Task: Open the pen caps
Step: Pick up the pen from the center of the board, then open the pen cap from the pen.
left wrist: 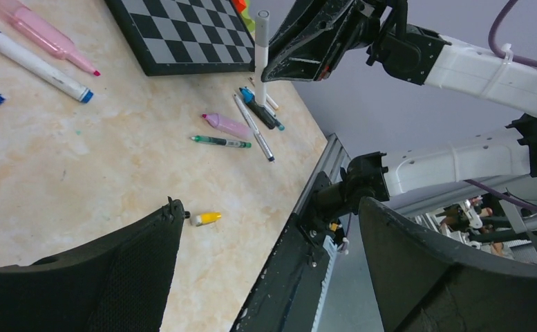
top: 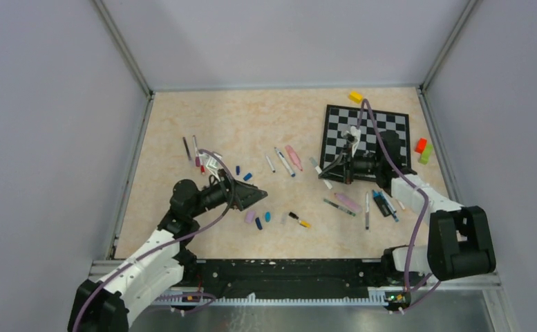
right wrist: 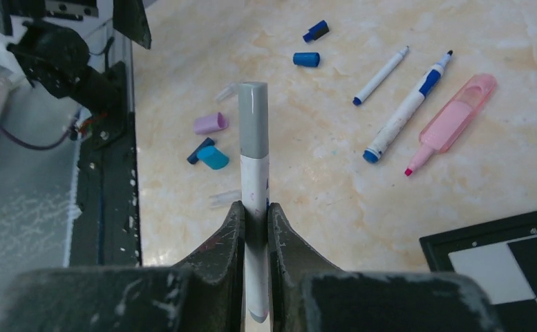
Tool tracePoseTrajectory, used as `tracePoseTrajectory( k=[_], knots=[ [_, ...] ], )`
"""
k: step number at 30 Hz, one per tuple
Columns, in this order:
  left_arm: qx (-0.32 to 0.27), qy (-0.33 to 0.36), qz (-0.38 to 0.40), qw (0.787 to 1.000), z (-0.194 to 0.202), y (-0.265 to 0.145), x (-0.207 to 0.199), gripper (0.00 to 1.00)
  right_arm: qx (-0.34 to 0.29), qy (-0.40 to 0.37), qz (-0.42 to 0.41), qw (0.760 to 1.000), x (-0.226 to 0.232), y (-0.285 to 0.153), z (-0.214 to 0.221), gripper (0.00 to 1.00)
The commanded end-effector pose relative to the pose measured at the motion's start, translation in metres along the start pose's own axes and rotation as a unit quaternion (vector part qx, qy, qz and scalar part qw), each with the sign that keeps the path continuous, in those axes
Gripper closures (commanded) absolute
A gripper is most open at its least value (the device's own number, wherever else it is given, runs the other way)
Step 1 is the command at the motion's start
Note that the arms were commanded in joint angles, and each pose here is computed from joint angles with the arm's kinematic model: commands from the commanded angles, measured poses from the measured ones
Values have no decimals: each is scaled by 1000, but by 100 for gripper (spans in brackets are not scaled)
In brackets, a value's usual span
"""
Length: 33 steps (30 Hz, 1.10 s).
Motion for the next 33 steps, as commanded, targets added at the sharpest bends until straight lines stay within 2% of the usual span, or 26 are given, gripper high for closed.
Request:
tracePoseTrajectory(
  k=[1,6,13,23,27,33],
  knots=[
    [-54,10,16,998,-14,20,-11,3,-46,66,-41,996,16,-10,-13,100],
    [-40,1,18,999,-12,49,-14,4,-31,98,-56,993,16,-6,-9,100],
    [-55,20,11,998,-16,90,-22,4,-12,119,-93,988,28,11,-1,100],
    [-55,29,-12,998,-10,133,-20,27,3,124,-114,986,35,20,4,100],
    [-48,31,-7,998,-5,143,-23,40,3,125,-115,985,35,20,4,100],
    [-47,32,-4,998,-1,148,-23,53,5,126,-116,985,35,21,5,100]
  ],
)
Point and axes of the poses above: each gripper's point midway between its finger pads, its own y axis out along the fingers, its own x axis along the line the jaws close on, z = x × y, the point moved 6 cm from there along -y, back along the fingers, and after that the axes turned 2 degrees about y, right-handed, at the moved point
